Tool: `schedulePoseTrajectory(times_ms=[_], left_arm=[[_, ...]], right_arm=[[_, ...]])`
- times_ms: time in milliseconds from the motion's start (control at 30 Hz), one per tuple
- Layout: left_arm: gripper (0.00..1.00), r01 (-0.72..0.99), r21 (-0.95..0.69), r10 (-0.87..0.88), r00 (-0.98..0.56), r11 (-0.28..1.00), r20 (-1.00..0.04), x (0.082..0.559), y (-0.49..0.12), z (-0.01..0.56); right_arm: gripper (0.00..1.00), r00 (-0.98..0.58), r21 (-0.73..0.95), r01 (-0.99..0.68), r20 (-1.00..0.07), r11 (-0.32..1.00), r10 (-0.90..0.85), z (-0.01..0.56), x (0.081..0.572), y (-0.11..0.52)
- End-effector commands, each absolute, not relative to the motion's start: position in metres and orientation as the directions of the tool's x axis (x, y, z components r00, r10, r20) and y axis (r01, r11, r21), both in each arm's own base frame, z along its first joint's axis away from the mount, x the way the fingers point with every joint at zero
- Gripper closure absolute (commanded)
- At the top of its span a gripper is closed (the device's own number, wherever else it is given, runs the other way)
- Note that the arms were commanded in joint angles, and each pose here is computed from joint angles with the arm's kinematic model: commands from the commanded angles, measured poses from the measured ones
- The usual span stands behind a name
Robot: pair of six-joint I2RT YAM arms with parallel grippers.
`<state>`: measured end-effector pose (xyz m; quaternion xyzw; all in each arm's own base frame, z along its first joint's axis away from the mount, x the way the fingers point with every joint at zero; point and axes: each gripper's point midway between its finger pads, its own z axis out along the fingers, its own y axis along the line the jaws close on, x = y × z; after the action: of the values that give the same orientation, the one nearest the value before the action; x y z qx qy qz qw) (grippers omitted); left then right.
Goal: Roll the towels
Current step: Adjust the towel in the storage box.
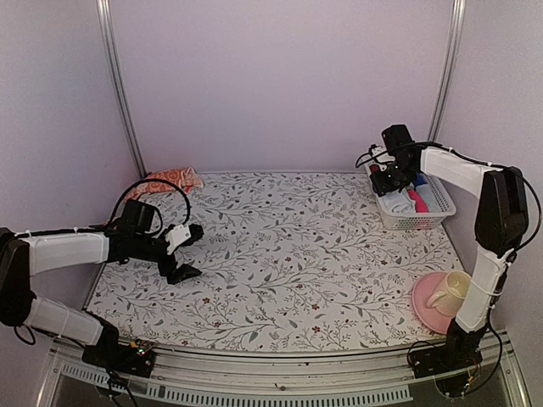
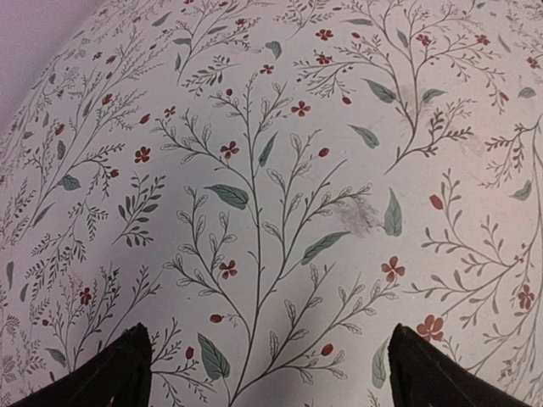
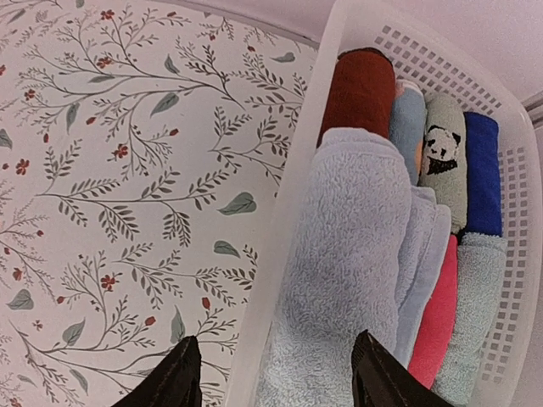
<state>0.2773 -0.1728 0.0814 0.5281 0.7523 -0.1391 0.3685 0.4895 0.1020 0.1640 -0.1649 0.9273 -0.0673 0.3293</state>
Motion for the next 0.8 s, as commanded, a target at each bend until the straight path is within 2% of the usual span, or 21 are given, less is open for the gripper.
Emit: schedulePoseTrajectory(times_ms=[0,767], left_arm=[[0.03,0.890,0.181,0.691,-0.183,0.419,-0.700,0.280,-0.169,0.078],[0.03,0.888,0.184,0.694,-0.184,0.421,-0.696,0.281,-0.168,0.075]], right_arm=[[0.39,-0.766,-0.322,-0.221,-0.527,0.920,-0.368,0.151,0.492,0.086],[0.40,-0.828,-0.246,-0.215,-0.468,0.945,-0.310,0.111,0.491,0.049]])
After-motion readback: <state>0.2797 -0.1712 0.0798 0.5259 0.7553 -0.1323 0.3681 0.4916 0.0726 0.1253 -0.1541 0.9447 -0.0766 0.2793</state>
